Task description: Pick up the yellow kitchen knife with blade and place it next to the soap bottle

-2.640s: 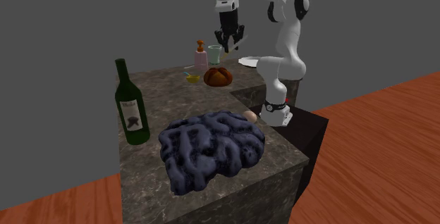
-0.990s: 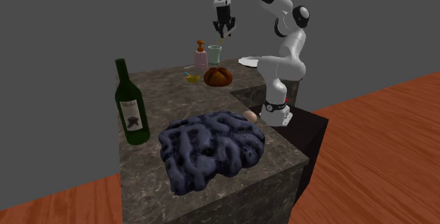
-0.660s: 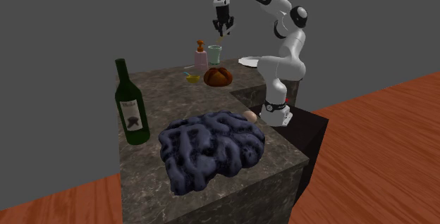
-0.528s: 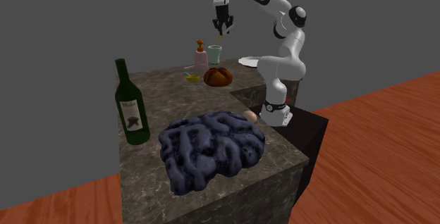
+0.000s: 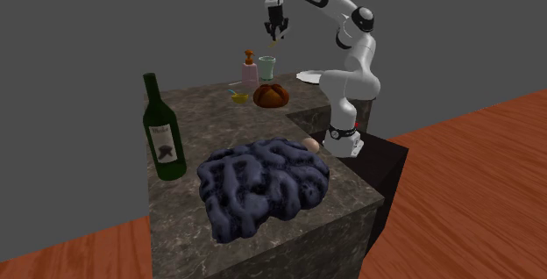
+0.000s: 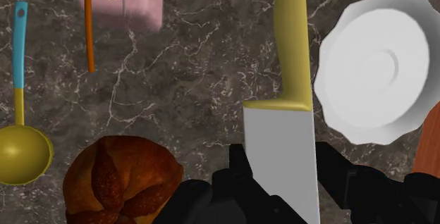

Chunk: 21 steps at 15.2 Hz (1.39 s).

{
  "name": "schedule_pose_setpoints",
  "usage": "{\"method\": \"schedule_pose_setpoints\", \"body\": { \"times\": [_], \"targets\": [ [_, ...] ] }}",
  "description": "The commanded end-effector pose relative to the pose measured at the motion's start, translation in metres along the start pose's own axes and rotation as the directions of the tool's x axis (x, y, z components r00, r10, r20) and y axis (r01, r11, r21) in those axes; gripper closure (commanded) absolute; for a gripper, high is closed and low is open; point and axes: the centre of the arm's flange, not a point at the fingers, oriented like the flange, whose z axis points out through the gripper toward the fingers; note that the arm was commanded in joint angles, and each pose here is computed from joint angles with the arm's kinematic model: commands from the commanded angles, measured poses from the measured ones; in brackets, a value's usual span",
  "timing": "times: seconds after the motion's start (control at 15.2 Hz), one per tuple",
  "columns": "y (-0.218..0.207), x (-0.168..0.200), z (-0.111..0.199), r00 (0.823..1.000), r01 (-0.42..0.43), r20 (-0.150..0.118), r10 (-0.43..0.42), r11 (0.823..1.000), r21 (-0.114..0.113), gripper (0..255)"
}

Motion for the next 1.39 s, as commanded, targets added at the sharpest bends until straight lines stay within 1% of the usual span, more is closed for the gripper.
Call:
{"method": "schedule_pose_setpoints", "body": {
  "times": [0.0, 1.32],
  "targets": [
    [-0.006, -0.017, 0.005, 1.000, 0.001, 0.001, -0.001, 1.000, 0.002, 255],
    [0.008, -0.015, 0.109, 1.000, 0.001, 0.001, -0.001, 1.000, 0.002, 255]
  ]
}}
